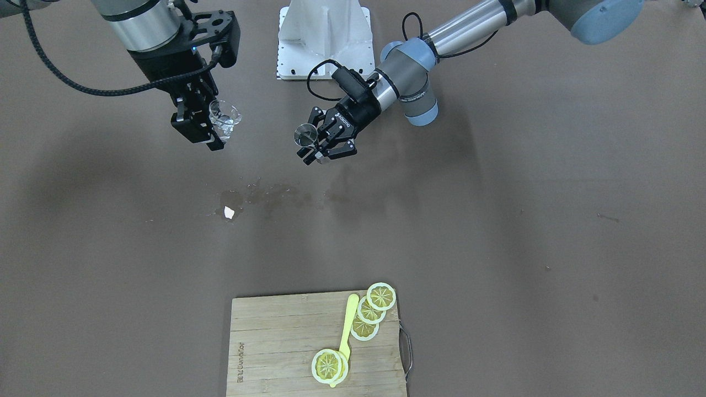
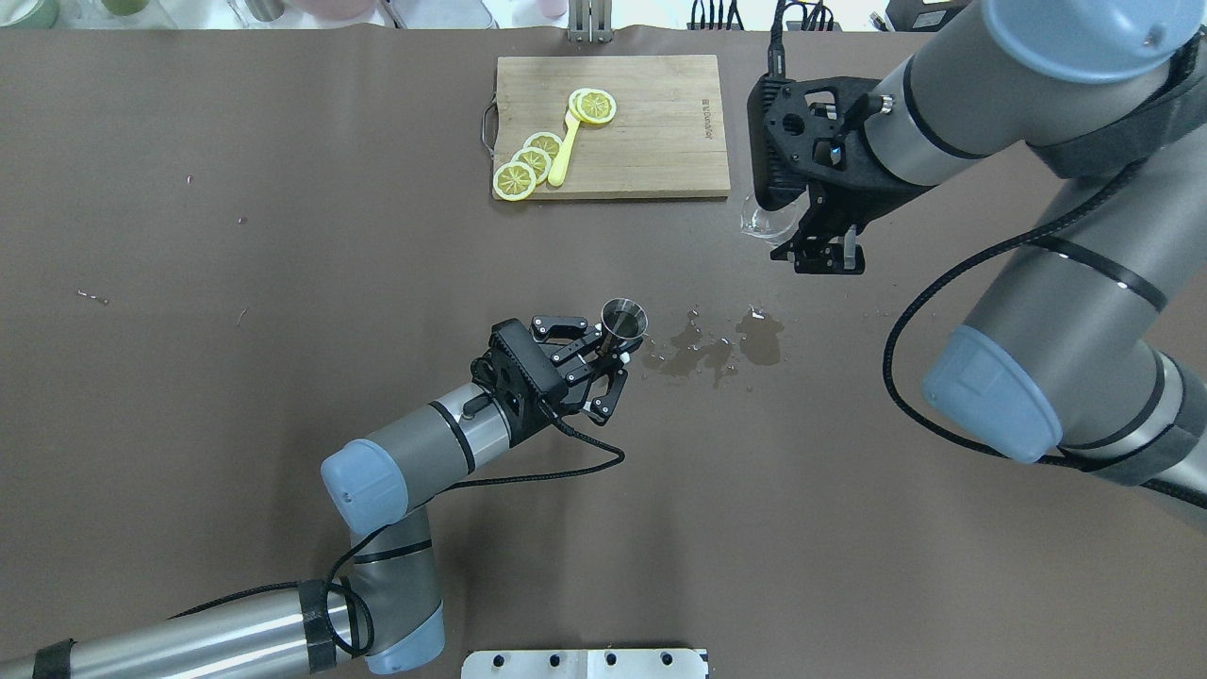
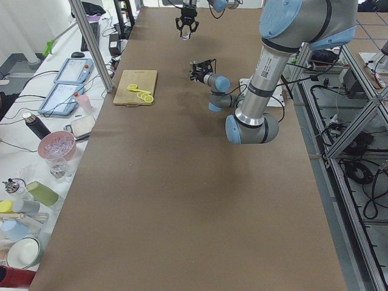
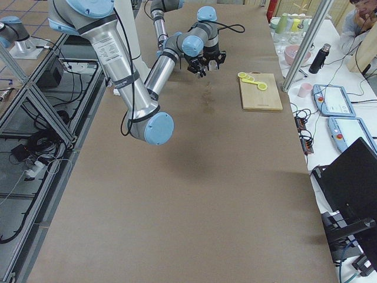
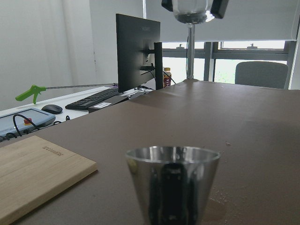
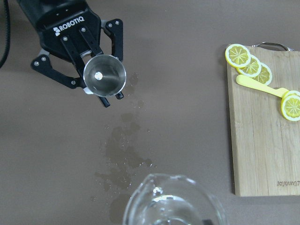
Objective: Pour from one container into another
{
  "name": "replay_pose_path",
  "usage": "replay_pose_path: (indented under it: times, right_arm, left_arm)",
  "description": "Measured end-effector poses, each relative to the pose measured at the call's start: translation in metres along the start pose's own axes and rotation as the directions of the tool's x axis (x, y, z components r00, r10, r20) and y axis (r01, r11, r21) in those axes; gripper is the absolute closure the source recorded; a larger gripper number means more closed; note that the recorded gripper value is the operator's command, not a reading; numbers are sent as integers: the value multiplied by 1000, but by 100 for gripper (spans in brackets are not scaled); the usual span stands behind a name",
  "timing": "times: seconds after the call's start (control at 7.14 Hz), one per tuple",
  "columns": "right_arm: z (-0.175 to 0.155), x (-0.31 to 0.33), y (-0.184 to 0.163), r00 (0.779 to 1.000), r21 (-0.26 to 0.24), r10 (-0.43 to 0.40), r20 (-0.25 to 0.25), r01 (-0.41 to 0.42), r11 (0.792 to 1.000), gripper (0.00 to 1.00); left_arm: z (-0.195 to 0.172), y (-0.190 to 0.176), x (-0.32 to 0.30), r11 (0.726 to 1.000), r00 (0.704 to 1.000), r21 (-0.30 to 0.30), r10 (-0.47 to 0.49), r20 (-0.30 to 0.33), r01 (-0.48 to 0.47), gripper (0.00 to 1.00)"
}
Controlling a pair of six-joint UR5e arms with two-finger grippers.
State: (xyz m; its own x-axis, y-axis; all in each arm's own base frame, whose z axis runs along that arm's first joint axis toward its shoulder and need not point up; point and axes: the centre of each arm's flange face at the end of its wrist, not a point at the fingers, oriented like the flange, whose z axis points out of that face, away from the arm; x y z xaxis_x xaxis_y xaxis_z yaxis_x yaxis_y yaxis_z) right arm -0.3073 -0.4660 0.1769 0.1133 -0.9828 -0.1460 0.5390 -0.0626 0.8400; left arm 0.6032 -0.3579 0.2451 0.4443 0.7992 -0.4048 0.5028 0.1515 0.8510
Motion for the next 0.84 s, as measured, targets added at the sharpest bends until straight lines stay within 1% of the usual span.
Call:
replay_pose_path:
  times: [0.28, 0.56, 0.84]
  right_arm:
    - [-2, 10, 46, 999, 66, 21, 29, -23, 998, 100]
    - [2, 18, 86, 998, 121, 29, 50, -35, 992, 100]
    - [14, 22, 124, 997, 177, 47, 56, -56, 983, 100]
  left_arm:
    - [0, 0, -1, 1000, 1000, 0, 0, 2, 0, 100]
    - [-1, 0, -4, 1000, 1000, 0, 3, 5, -3, 100]
    - [-2, 0, -20, 1000, 1000, -1, 13, 25, -13, 100]
